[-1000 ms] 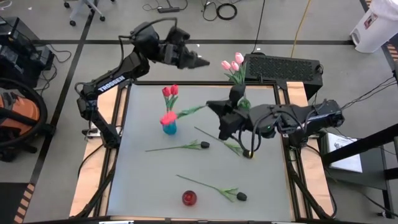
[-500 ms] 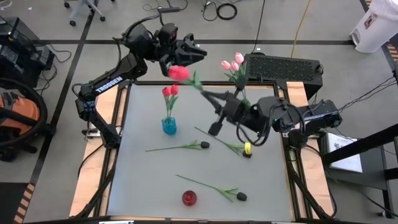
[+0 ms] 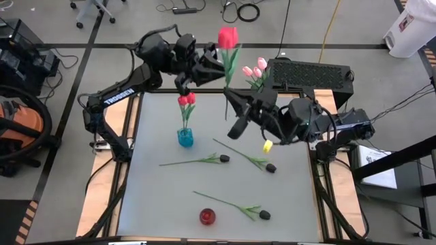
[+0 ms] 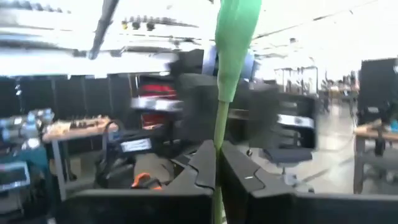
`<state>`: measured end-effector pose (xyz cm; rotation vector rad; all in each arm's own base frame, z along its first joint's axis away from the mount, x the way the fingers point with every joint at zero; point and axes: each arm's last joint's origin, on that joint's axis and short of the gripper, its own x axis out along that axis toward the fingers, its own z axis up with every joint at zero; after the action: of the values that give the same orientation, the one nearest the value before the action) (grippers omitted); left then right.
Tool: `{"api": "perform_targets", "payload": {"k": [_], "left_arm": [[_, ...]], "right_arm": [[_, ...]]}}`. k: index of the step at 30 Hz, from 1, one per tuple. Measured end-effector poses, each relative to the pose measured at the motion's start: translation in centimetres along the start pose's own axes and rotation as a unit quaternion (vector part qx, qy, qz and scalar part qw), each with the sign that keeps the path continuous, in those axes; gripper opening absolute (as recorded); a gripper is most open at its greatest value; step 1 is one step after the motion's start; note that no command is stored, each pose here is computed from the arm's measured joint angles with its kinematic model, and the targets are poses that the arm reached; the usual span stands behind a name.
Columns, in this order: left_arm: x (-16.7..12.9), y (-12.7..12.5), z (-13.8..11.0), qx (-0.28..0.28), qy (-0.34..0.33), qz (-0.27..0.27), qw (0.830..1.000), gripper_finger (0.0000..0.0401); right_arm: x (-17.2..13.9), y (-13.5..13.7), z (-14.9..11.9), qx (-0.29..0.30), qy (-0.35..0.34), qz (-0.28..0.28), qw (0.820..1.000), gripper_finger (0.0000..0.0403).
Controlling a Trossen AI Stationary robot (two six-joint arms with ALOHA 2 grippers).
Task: Sort flowers into vase by color
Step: Put the red flower into the blue vase
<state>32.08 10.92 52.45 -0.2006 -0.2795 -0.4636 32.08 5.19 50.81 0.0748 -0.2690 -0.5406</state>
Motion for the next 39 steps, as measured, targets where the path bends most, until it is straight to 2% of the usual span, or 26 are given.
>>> {"api": "perform_targets", "payload": {"k": [6,13,39], "left_arm": [[0.6,-0.5,-0.2,0.038,-0.009,0.01,0.999,0.0107],[0.7,-0.5,-0.2,0.037,-0.014,0.021,0.999,0.0107],[0.7,-0.5,-0.2,0.033,-0.016,0.024,0.999,0.0107]], "right_arm": [[0.6,-0.7,-0.1,0.04,0.002,-0.009,0.999,0.0],[0.7,-0.7,-0.2,0.049,0.005,-0.002,0.999,0.0],[0.4,-0.7,-2.1,0.071,0.087,0.003,0.994,0.0]]}}
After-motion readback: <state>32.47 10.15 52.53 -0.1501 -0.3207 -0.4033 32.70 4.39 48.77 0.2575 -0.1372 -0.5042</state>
